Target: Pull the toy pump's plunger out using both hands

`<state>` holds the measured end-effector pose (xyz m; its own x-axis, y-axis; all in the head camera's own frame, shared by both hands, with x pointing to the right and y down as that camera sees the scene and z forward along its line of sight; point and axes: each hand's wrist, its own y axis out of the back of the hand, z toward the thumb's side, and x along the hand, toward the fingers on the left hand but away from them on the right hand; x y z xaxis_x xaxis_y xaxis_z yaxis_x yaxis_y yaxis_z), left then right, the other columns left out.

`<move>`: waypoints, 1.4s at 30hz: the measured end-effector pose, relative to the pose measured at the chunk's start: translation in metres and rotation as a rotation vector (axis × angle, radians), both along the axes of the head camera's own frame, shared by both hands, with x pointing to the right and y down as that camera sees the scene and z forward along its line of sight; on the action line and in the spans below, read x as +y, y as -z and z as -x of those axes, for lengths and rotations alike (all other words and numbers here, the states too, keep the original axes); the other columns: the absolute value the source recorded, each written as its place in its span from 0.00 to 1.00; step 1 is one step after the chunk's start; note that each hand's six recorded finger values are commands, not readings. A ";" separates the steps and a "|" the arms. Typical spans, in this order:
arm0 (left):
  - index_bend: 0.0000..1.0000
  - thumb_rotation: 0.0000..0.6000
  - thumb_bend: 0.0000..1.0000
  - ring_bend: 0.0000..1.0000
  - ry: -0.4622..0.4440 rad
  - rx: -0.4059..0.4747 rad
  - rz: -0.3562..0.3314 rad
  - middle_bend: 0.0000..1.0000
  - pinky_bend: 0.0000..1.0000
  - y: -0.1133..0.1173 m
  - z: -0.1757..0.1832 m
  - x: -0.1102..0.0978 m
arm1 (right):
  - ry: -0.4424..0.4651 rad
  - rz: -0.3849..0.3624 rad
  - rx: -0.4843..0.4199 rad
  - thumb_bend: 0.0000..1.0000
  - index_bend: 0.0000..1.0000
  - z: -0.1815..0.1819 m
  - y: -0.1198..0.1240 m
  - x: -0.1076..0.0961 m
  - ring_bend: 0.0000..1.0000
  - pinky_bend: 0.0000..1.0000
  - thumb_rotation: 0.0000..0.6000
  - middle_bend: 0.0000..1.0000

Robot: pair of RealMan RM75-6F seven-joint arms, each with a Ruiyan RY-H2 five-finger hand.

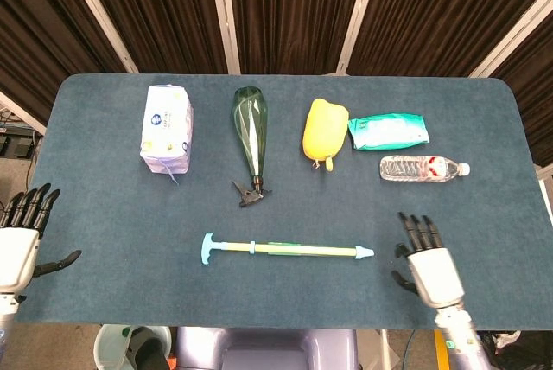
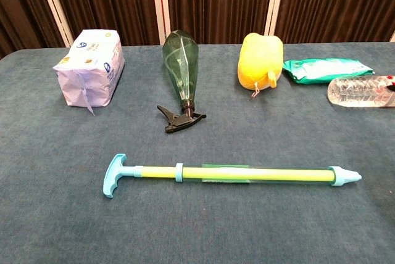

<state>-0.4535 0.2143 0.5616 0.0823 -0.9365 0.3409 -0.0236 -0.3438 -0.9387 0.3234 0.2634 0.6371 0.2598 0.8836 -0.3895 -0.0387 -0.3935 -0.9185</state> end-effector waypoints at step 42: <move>0.00 1.00 0.05 0.04 -0.009 0.012 0.032 0.00 0.07 -0.007 -0.006 0.002 | 0.072 0.105 0.015 0.31 0.41 0.102 -0.054 -0.009 0.00 0.05 1.00 0.00</move>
